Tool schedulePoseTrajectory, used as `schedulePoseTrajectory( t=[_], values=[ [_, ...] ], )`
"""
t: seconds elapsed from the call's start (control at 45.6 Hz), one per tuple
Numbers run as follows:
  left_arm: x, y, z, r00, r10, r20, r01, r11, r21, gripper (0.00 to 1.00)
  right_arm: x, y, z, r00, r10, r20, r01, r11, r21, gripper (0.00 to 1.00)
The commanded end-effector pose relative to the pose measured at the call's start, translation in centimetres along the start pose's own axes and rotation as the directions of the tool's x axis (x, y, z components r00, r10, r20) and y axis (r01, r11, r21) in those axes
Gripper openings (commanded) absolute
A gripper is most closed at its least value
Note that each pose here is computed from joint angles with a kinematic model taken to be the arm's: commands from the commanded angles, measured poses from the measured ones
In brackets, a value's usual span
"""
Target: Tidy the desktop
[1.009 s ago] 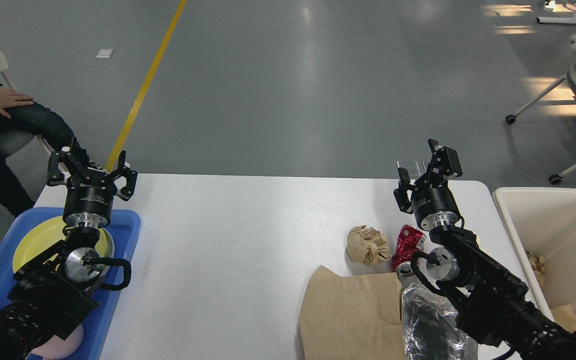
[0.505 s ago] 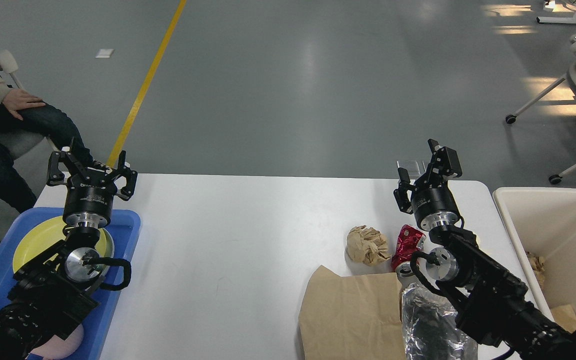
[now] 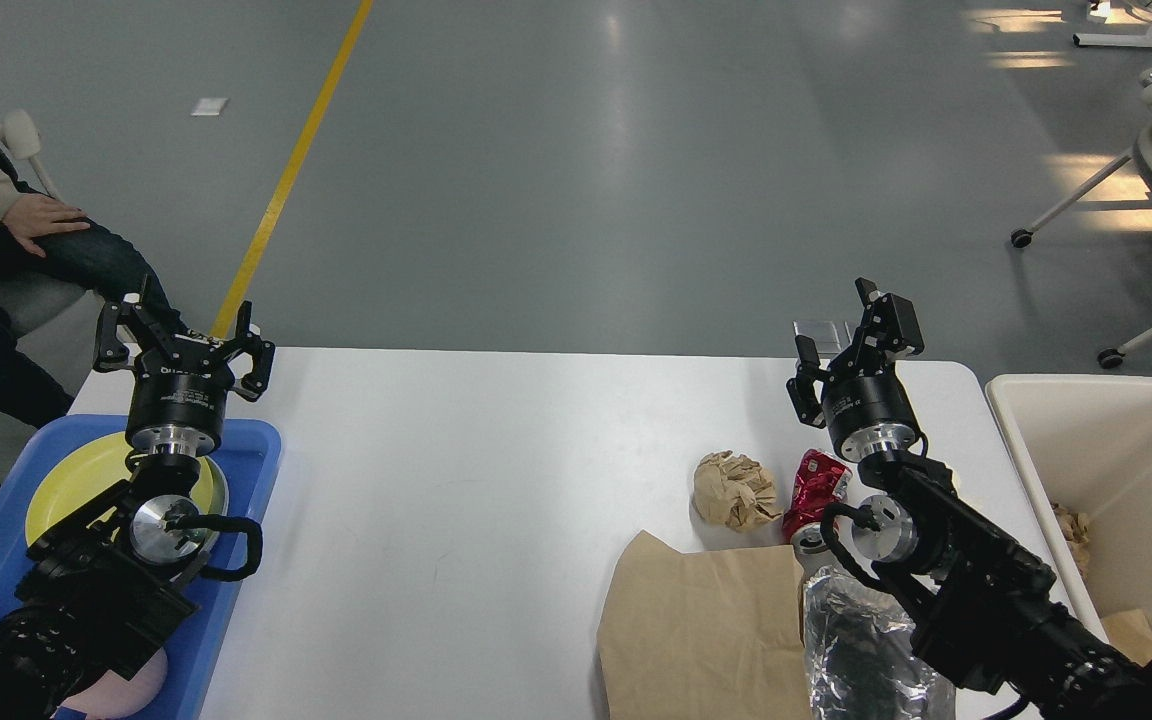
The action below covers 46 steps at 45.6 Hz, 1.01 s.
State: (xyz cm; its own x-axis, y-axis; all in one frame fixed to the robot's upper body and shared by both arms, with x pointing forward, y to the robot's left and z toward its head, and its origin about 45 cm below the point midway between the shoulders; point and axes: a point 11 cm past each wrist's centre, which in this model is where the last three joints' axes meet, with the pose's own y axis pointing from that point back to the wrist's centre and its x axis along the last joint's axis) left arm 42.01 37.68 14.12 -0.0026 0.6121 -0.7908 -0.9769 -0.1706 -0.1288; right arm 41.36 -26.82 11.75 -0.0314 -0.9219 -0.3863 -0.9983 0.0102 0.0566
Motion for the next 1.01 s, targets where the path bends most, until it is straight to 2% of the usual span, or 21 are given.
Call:
schedulePoseTrajectory(
  t=[0.0,0.175,0.548,0.68,0.987],
  values=[
    [0.0,0.0,0.0,1.000,0.000,0.000,0.000,1.000,0.000,0.96,0.2,-0.2,-0.1,1.000,0.010,-0.009,-0.010,1.000,-0.004,1.00],
    [0.0,0.0,0.0,1.000,0.000,0.000,0.000,1.000,0.000,0.96,0.4,-0.6,-0.7,1.000,0.017,-0.022,-0.017,1.000,0.004,1.00],
    [0.0,0.0,0.0,1.000,0.000,0.000,0.000,1.000,0.000,0.96,-0.3,-3.0,-4.7,0.999,-0.010,-0.051,0.014,0.997,0.081,1.00],
    [0.0,0.0,0.0,1.000,0.000,0.000,0.000,1.000,0.000,0.96,0.7,-3.6,-6.8,0.997,0.001,-0.081,0.008,0.994,0.113,1.00],
    [0.1,0.1,0.0,1.000,0.001,0.000,-0.001,1.000,0.001,0.96,1.0,-3.6,-6.8,0.996,0.009,-0.086,0.001,0.994,0.112,1.00]
  ],
)
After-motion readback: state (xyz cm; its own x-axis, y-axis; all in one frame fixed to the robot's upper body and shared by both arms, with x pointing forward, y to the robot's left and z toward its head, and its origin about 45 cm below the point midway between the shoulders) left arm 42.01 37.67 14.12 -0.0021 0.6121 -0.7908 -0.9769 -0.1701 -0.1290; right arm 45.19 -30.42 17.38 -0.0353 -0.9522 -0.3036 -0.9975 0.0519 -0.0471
